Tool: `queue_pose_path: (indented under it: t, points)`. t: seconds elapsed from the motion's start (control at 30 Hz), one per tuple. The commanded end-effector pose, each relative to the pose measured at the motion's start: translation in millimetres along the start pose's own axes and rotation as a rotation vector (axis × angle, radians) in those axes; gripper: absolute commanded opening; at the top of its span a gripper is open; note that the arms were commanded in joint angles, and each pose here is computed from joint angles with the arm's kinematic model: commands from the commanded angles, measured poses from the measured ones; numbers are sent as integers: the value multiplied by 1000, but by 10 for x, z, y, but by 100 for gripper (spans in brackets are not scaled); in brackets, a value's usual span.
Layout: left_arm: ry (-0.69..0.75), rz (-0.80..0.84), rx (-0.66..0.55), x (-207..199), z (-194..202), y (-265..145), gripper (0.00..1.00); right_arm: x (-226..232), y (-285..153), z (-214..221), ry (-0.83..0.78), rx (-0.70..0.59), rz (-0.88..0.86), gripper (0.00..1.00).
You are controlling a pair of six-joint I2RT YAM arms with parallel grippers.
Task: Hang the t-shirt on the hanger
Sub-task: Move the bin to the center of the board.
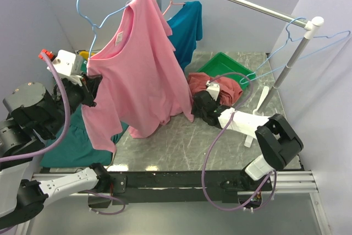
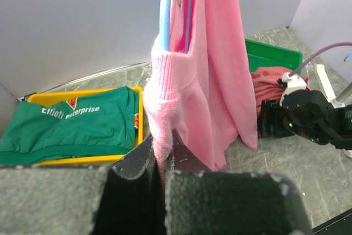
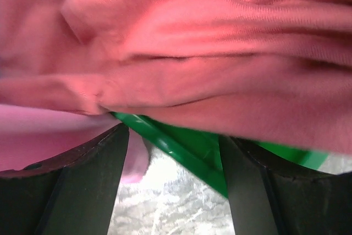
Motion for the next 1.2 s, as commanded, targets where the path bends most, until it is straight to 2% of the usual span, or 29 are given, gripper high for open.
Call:
queue_pose_path:
  t: [0.0, 0.5, 0.67, 0.97, 1.17]
  points:
    - [-55, -28, -136, 59, -273, -64, 1, -95, -141, 364, -4, 117, -30, 74]
    - [-58, -57, -175, 115, -368, -110, 1, -221, -719, 1140, -38, 237, -75, 79]
    - [-45, -16, -175, 72, -361, -114, 1, -342, -875, 1343, 0, 289, -99, 79]
    - [13, 118, -77, -222, -83, 218, 1, -316, -1194, 1619, -3, 363, -179, 79]
    - [16, 180, -26, -394, 88, 430, 1, -307, -1269, 1620, 5, 351, -196, 79]
Point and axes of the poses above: each gripper's point midway between its finger pads, its own y axis out along the fingers, its own x axis along the line the jaws close on, z = x × y, the point moved 6 cm from there along -y, back along the fingers, and after that the axes turned 2 degrees about -y, right-handed, at the moved point
